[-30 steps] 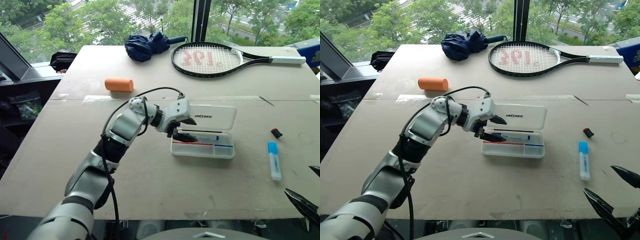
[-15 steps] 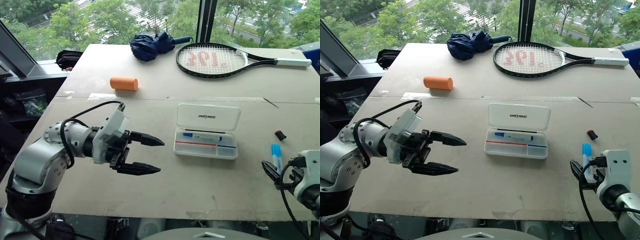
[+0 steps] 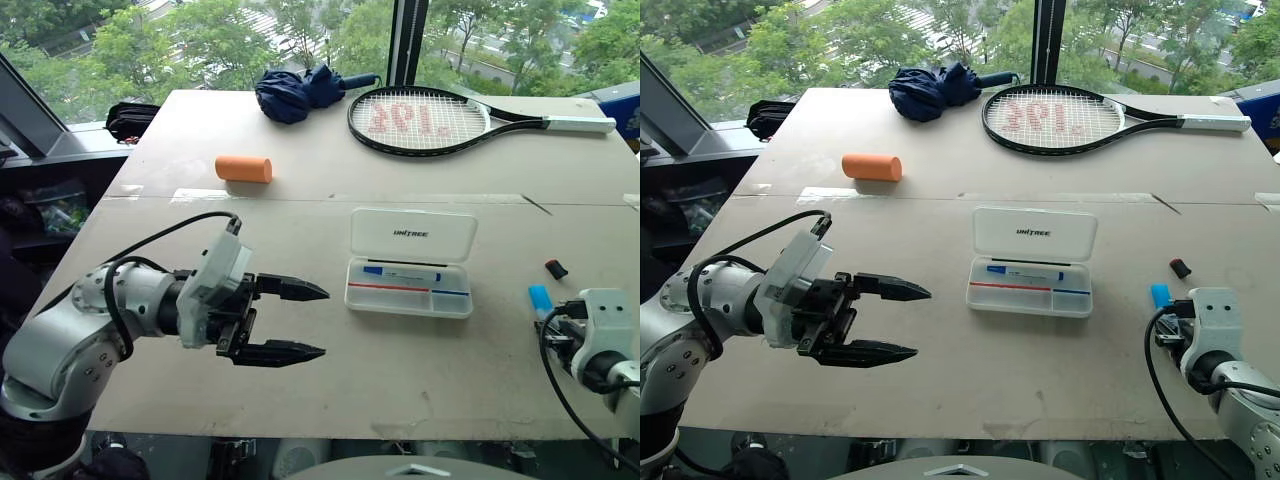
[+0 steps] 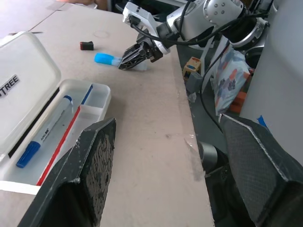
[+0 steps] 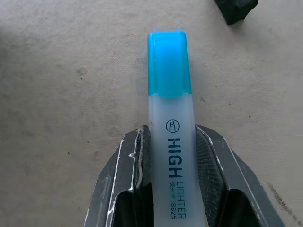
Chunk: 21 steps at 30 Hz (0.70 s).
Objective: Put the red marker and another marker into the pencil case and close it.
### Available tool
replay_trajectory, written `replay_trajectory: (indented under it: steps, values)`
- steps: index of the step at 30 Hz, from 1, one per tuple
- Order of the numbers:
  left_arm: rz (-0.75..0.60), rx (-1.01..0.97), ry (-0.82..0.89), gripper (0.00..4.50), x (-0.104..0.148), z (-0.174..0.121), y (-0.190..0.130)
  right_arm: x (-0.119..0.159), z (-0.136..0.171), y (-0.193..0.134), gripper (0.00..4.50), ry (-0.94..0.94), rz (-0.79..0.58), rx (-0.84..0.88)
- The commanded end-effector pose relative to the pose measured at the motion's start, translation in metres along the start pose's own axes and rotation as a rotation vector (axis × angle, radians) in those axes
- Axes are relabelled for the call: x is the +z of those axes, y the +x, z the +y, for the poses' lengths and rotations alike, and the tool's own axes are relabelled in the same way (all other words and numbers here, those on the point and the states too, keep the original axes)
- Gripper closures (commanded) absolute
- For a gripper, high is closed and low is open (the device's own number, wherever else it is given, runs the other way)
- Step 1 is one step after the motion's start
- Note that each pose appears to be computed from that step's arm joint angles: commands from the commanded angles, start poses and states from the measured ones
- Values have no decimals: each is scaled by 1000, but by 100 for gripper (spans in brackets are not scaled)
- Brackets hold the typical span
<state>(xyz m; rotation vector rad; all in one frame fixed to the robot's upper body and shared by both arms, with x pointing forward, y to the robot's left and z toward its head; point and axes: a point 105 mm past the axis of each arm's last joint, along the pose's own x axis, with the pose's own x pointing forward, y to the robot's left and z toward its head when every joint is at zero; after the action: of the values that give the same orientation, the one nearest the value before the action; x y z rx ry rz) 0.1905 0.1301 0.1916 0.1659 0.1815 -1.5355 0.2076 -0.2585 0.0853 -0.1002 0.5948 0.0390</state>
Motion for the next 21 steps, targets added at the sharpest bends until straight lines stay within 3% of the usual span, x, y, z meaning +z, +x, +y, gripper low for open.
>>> replay_trajectory:
  steps: [1,3,6,11,15,21]
  values:
    - [-46,136,80,99,-1,6,-13,60,49,-18,383,-282,-227,368]
    - [-57,103,43,99,-4,2,-24,75,73,-22,384,-446,-228,572]
    - [-49,90,7,99,-4,-1,-39,85,92,-15,384,-669,-199,733]
    - [-13,134,-16,99,-11,-11,-58,104,128,9,384,-875,-203,923]
    - [22,186,-23,99,-16,-24,-65,110,164,21,384,-916,-181,1047]
    - [34,220,-24,99,-8,-30,-60,104,180,20,384,-964,-161,1129]
